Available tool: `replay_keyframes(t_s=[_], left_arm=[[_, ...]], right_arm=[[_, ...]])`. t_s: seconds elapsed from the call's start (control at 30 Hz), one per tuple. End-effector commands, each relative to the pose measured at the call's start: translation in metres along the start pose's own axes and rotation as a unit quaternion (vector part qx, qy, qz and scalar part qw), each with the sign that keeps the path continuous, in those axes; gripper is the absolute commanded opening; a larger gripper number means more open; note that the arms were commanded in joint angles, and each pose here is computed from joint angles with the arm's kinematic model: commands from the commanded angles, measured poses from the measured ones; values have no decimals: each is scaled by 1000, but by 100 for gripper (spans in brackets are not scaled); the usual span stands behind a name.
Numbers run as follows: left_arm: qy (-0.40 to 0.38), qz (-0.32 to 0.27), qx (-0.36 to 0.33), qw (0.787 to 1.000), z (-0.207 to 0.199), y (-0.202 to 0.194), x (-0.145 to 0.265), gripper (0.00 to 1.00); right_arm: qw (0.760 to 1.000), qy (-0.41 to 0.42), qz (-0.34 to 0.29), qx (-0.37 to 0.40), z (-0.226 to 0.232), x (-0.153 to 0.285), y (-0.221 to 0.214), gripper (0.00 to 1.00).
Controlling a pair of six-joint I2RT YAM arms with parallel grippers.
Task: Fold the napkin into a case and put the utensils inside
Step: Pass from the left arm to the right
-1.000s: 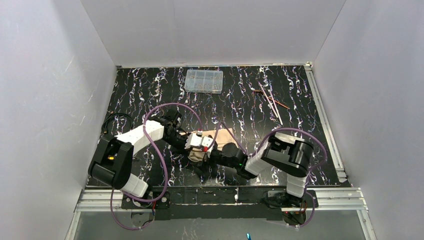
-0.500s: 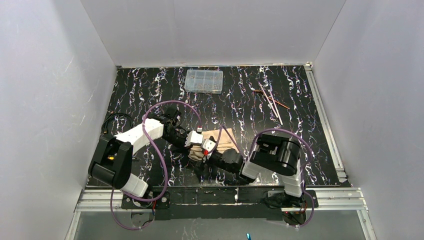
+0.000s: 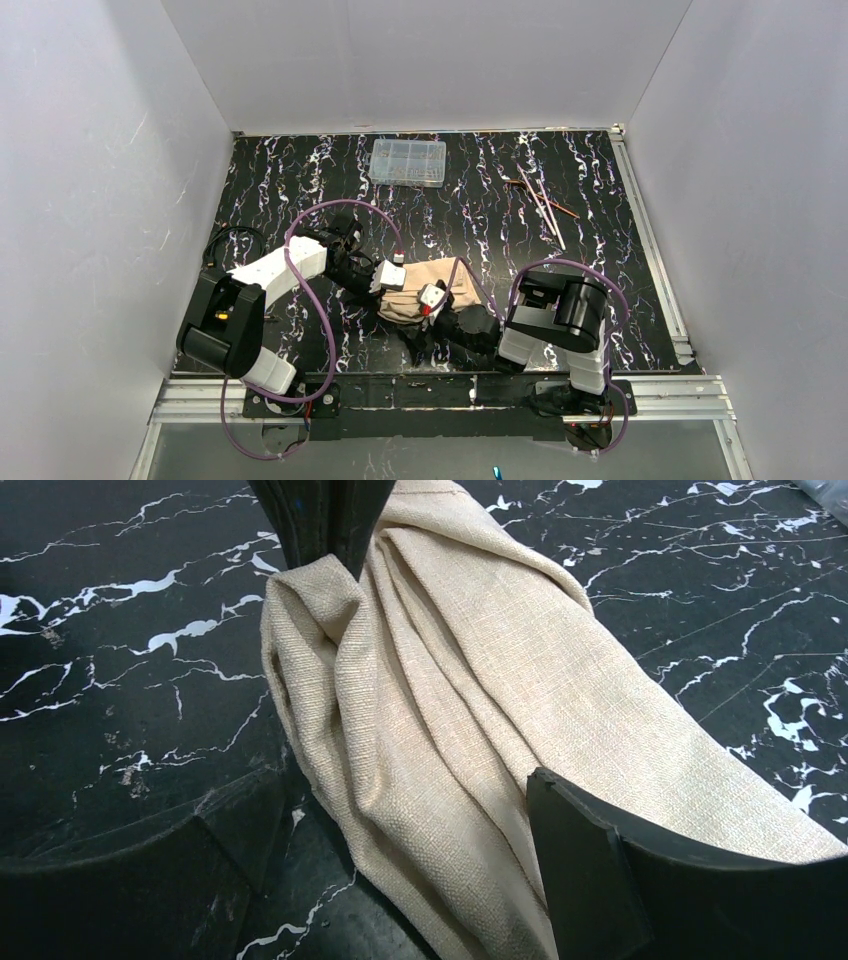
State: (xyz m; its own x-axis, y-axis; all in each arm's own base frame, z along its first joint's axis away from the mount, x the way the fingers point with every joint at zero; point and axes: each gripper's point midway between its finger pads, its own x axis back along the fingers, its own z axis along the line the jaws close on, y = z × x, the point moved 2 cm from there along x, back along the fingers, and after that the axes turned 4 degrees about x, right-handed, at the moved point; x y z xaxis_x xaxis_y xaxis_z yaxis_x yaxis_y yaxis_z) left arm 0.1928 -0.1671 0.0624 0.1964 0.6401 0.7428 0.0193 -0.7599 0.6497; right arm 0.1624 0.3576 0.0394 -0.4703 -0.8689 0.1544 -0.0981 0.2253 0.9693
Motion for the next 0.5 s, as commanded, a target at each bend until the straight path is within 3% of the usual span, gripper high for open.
replay_keyframes(t_s=[0.0, 0.23, 0.47], left_arm=[[-12, -20, 3, 1000, -4, 9, 4, 0], [-12, -23, 5, 1000, -3, 11, 3, 0], [-10, -24, 8, 1000, -2, 11, 4, 0]], right_arm=[[995, 1, -95, -6, -2, -7, 47, 99], [994, 39, -99, 8, 13, -22, 46, 99], [995, 2, -103, 14, 5, -42, 41, 99]])
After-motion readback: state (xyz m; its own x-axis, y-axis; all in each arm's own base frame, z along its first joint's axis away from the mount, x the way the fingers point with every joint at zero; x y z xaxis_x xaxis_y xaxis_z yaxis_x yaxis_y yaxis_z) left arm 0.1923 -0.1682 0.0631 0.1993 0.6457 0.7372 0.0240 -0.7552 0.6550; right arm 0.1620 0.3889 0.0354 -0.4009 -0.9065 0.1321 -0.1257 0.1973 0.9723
